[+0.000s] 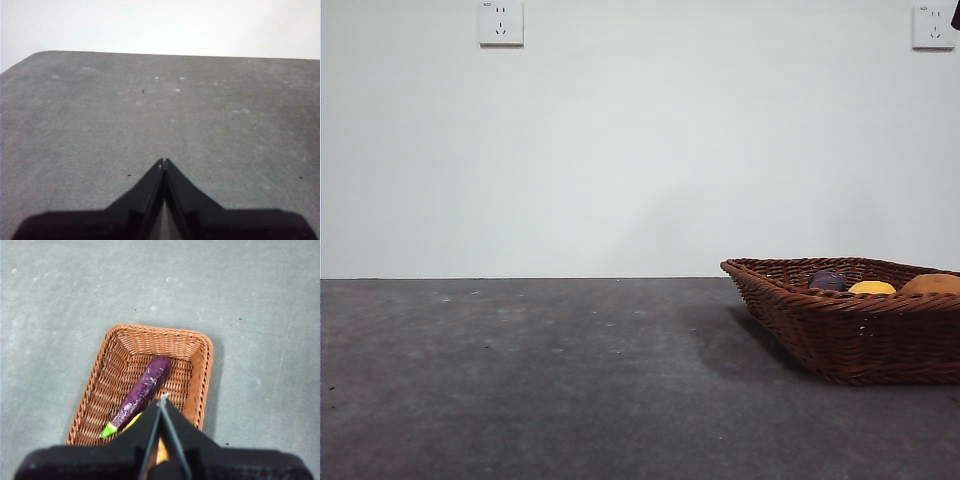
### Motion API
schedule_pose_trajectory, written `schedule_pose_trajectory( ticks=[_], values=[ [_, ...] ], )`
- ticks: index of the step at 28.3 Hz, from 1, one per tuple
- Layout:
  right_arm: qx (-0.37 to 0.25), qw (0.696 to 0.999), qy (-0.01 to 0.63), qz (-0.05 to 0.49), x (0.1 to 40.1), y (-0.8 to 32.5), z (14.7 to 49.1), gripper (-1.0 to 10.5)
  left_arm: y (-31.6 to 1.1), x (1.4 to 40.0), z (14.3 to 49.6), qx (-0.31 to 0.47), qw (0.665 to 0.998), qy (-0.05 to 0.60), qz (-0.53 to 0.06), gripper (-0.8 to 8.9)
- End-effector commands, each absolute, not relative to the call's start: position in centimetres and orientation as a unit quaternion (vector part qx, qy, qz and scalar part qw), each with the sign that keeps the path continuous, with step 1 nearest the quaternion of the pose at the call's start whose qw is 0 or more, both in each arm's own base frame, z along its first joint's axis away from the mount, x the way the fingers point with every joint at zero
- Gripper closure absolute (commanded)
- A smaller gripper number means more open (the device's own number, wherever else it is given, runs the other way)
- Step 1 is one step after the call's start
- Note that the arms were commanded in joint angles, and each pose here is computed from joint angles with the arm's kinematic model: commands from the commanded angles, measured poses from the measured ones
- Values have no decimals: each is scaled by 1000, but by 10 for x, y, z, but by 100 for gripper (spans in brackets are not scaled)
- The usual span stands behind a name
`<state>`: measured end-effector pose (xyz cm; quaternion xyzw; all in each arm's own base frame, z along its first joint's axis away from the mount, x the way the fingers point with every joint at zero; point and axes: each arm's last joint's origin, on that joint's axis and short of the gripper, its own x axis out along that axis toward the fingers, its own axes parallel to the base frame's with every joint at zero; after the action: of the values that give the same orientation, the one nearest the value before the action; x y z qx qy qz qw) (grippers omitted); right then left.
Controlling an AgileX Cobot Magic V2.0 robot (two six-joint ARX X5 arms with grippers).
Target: Help me put the vegetables on the table into the basket
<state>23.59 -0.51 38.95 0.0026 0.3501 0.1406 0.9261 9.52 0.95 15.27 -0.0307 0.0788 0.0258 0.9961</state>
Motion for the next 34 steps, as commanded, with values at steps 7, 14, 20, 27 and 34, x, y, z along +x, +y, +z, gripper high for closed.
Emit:
schedule_pose_trajectory(
  ticks=[7,14,20,27,34],
  values=[
    [-12,934,340,107,227,-6,396,947,10,96,149,-34,995,85,25,817],
    [-24,980,198,23,124,-3,442,947,10,96,149,-34,995,85,25,817],
    [-28,992,124,21,76,-1,389,947,10,96,149,-34,995,85,25,817],
    [-8,996,87,17,82,-1,292,947,10,96,149,-35,995,87,25,817],
    [16,996,89,15,92,-2,211,946,10,96,149,-35,995,87,25,817]
  ],
)
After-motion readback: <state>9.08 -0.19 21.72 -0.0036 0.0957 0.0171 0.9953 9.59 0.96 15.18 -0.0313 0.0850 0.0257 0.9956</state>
